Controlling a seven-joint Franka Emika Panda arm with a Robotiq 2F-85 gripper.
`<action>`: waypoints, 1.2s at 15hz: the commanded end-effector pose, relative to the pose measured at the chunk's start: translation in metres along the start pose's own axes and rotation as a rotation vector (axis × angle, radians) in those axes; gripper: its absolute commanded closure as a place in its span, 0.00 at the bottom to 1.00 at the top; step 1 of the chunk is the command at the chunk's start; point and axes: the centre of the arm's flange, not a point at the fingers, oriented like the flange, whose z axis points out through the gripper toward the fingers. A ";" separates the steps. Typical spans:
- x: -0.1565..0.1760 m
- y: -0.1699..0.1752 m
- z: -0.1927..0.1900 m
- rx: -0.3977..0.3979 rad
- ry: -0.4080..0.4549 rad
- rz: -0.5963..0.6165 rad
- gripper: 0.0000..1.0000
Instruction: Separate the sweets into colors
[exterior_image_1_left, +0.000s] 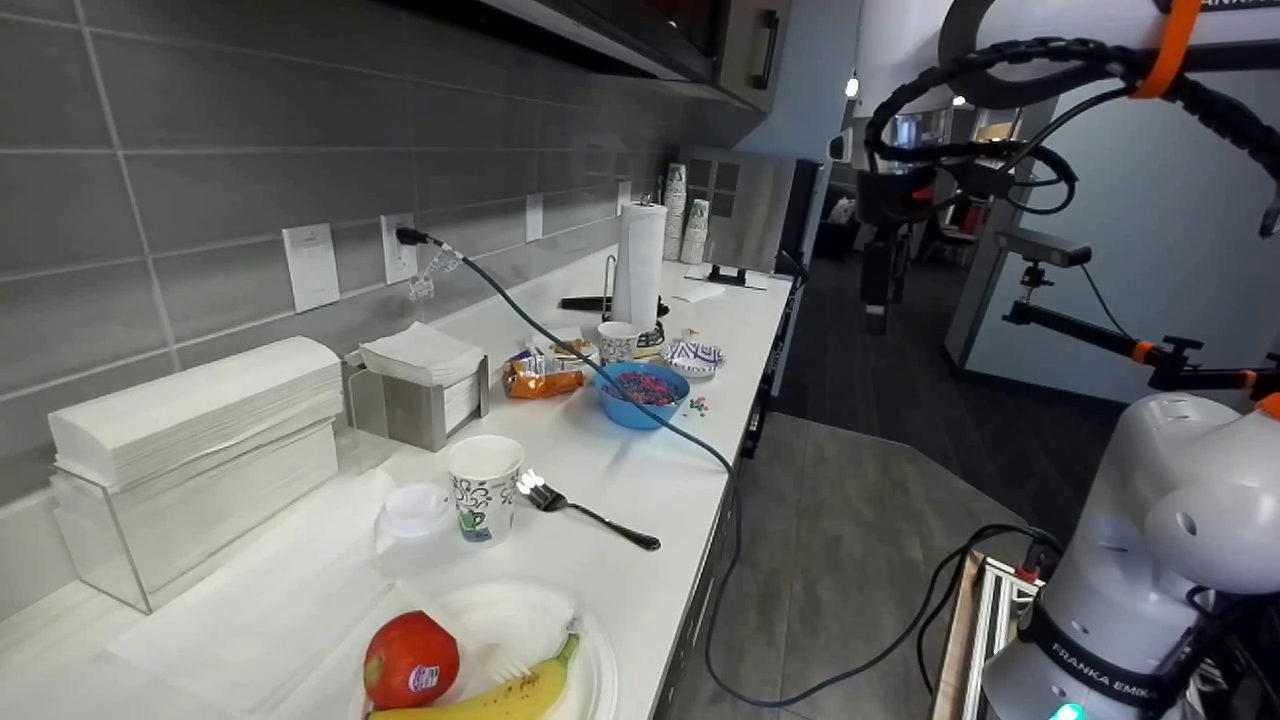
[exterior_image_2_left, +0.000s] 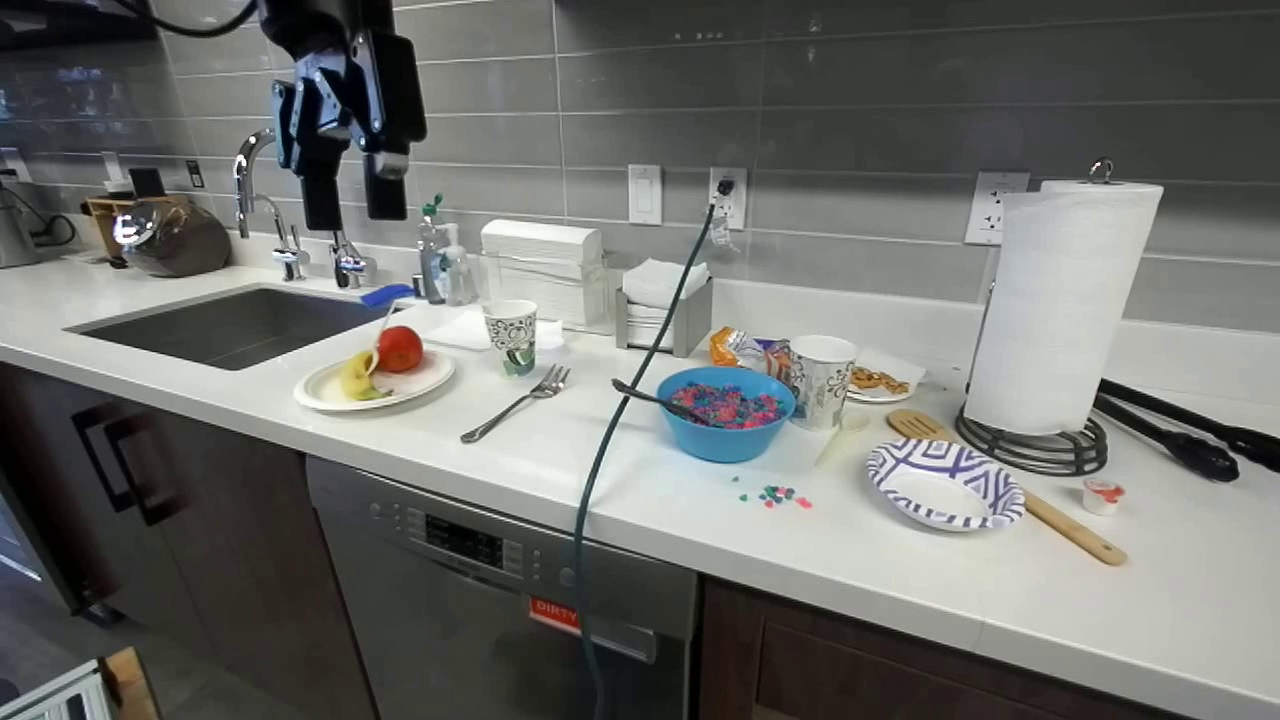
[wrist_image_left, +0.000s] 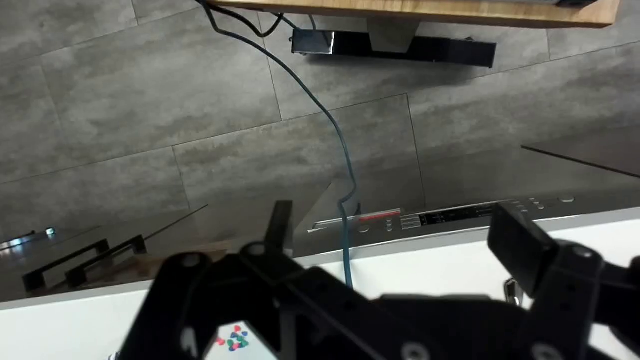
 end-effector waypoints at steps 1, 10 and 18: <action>0.019 0.031 0.020 0.076 0.013 0.092 0.00; 0.061 0.163 0.097 0.342 0.209 0.409 0.00; 0.136 0.193 0.189 0.307 0.067 0.347 0.00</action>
